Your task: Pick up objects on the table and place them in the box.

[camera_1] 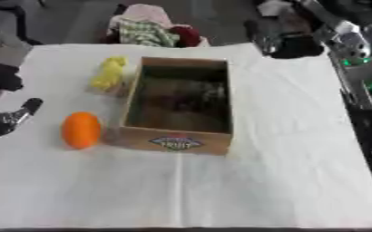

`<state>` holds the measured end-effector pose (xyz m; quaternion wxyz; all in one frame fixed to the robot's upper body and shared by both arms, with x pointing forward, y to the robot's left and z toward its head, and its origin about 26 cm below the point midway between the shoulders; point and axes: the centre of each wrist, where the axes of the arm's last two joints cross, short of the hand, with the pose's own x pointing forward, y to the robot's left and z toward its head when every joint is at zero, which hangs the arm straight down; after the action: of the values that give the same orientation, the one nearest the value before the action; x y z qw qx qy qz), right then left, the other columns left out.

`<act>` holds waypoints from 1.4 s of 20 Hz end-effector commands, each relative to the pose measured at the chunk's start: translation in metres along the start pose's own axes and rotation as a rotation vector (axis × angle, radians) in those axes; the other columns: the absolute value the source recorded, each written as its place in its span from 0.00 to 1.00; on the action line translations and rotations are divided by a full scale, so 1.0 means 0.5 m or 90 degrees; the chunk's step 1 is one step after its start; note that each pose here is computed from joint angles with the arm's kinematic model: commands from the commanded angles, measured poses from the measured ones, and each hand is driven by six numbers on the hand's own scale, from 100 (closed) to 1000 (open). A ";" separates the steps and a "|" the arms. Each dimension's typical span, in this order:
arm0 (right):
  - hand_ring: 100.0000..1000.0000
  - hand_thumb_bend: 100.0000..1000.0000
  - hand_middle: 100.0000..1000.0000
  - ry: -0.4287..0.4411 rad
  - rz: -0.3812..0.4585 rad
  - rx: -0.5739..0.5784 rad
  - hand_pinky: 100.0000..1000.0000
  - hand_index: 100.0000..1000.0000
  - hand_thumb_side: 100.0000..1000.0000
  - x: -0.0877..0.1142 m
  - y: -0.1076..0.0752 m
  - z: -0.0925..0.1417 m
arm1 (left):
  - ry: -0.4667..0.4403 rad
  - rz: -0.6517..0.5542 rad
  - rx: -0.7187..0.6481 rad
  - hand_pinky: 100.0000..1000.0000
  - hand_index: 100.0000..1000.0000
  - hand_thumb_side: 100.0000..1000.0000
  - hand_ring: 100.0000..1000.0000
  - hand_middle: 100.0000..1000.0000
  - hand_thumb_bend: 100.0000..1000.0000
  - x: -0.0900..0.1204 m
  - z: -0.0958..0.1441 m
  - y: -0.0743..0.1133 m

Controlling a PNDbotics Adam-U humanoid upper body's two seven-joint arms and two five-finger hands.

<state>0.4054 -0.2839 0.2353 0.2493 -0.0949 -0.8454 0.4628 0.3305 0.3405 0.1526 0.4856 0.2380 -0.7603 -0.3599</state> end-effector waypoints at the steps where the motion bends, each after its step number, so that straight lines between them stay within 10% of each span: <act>1: 0.91 0.00 0.79 -0.002 0.021 -0.023 0.73 0.84 0.13 0.023 -0.050 0.021 | 0.003 -0.099 -0.075 0.68 0.72 0.11 0.61 0.55 0.53 -0.010 -0.010 0.036; 12: 0.92 0.00 0.79 0.042 -0.010 -0.049 0.74 0.84 0.14 0.020 -0.044 0.074 | -0.002 -0.165 -0.249 0.68 0.72 0.13 0.62 0.57 0.60 -0.019 -0.063 -0.003; 23: 0.92 0.00 0.80 0.049 -0.028 -0.052 0.74 0.84 0.14 0.019 -0.034 0.079 | 0.050 -0.075 -0.323 0.67 0.70 0.11 0.60 0.56 0.63 -0.068 -0.070 -0.092; 28: 0.92 0.00 0.80 0.052 -0.030 -0.054 0.74 0.84 0.15 0.017 -0.032 0.081 | 0.073 -0.080 -0.311 0.62 0.59 0.07 0.50 0.45 0.48 -0.082 -0.077 -0.112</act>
<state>0.3809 -0.3168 0.2212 0.3041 -0.0976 -0.8500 0.4189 0.3807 0.3189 0.0925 0.5489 0.1683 -0.6077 -0.5487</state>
